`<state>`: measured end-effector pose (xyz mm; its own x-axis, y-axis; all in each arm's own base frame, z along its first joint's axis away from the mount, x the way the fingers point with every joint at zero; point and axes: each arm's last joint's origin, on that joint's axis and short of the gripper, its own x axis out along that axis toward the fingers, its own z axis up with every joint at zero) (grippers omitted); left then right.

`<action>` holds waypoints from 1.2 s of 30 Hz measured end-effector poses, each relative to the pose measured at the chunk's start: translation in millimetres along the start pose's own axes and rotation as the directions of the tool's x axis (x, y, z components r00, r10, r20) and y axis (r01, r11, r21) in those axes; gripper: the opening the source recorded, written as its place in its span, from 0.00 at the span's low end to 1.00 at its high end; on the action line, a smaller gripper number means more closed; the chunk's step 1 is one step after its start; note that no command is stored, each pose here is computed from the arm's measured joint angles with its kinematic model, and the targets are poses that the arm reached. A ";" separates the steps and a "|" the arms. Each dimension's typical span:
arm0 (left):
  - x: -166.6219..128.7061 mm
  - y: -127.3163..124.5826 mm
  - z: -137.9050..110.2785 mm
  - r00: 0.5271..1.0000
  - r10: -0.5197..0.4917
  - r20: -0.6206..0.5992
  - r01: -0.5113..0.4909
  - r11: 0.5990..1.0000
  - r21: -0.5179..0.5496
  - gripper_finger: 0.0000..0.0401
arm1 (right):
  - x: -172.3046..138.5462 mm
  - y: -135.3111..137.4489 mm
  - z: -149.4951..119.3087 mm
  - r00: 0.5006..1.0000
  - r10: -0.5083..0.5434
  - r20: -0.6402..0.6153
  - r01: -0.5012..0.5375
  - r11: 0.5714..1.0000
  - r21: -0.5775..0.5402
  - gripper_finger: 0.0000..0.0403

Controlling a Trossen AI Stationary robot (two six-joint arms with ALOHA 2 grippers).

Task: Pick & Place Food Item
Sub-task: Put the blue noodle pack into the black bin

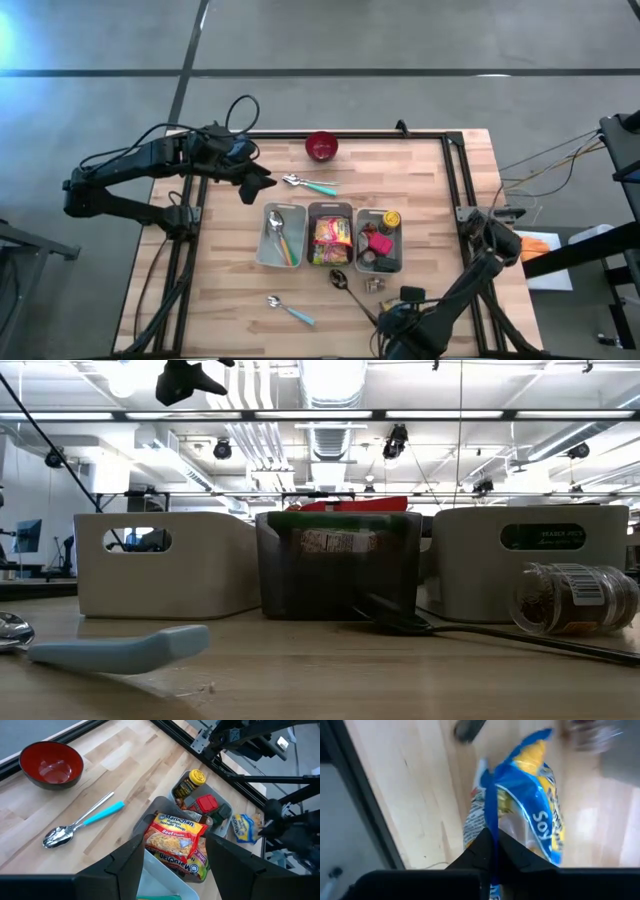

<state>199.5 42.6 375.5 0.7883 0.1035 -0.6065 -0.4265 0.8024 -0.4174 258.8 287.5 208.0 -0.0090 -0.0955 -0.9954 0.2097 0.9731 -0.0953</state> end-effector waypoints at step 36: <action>-13.2 -1.4 -0.9 0.999 -0.026 0.042 0.026 1.000 0.015 0.53 | -165.2 -204.5 64.7 0.669 -0.061 0.741 -0.069 0.987 0.144 0.02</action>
<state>189.3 39.6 383.5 0.8170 0.1070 -0.5666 -0.3997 0.8133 -0.4228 280.6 90.7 392.6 0.7053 -0.2787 -0.6519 0.3487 0.9369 -0.0233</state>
